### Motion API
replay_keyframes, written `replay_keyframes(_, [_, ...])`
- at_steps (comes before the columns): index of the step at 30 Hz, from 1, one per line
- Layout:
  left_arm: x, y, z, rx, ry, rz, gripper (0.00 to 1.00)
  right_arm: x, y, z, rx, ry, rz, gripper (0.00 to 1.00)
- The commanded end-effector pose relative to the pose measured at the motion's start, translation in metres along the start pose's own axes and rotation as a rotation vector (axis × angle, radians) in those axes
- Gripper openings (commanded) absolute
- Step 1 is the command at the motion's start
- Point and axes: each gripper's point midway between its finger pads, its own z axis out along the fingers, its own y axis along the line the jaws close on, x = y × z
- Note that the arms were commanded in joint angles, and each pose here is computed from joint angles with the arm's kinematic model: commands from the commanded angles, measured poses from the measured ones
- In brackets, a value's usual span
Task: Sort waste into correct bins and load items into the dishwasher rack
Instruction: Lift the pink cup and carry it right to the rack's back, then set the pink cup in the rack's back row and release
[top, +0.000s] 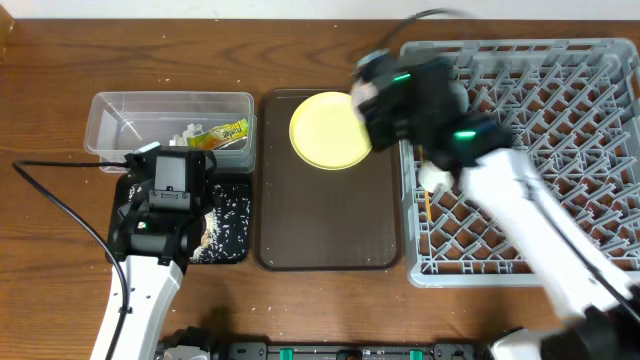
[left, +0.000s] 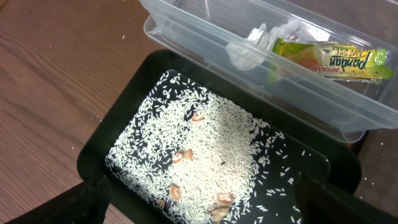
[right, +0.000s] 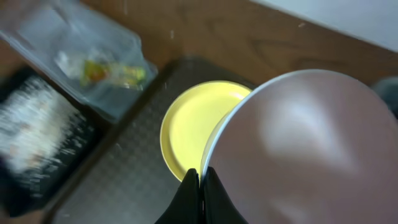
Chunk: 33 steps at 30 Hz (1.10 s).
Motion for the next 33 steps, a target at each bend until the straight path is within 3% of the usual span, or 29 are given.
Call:
replay_keyframes(1, [-0.007,0.003,-0.003,-0.012,-0.018,-0.008,0.96,-0.007,-0.015,-0.033,-0.211,-0.051,0.112,0.01])
replay_keyframes(5, [-0.007,0.003,-0.003,-0.012,-0.018,-0.008,0.96,-0.009,-0.061,-0.065,-0.315,-0.13,0.206,0.01])
replay_keyframes(9, [-0.007,0.003,-0.003,-0.012,-0.018,-0.008,0.96,-0.01,-0.087,-0.113,-0.586,-0.317,0.153,0.01])
replay_keyframes(12, [-0.007,0.003,-0.003,-0.012,-0.018,-0.007,0.96,-0.003,-0.116,-0.135,-0.682,-0.431,0.159,0.01])
replay_keyframes(21, [-0.007,0.003,-0.003,-0.012,-0.018,-0.007,0.96,0.056,-0.206,-0.088,-0.633,-0.42,0.386,0.01])
replay_keyframes(26, [-0.007,0.003,-0.003,-0.012,-0.018,-0.007,0.96,0.076,-0.216,-0.061,-0.659,-0.391,0.452,0.01])
replay_keyframes(33, [-0.007,0.003,-0.003,-0.012,-0.018,-0.007,0.96,0.069,-0.211,-0.061,-0.674,-0.379,0.457,0.01])
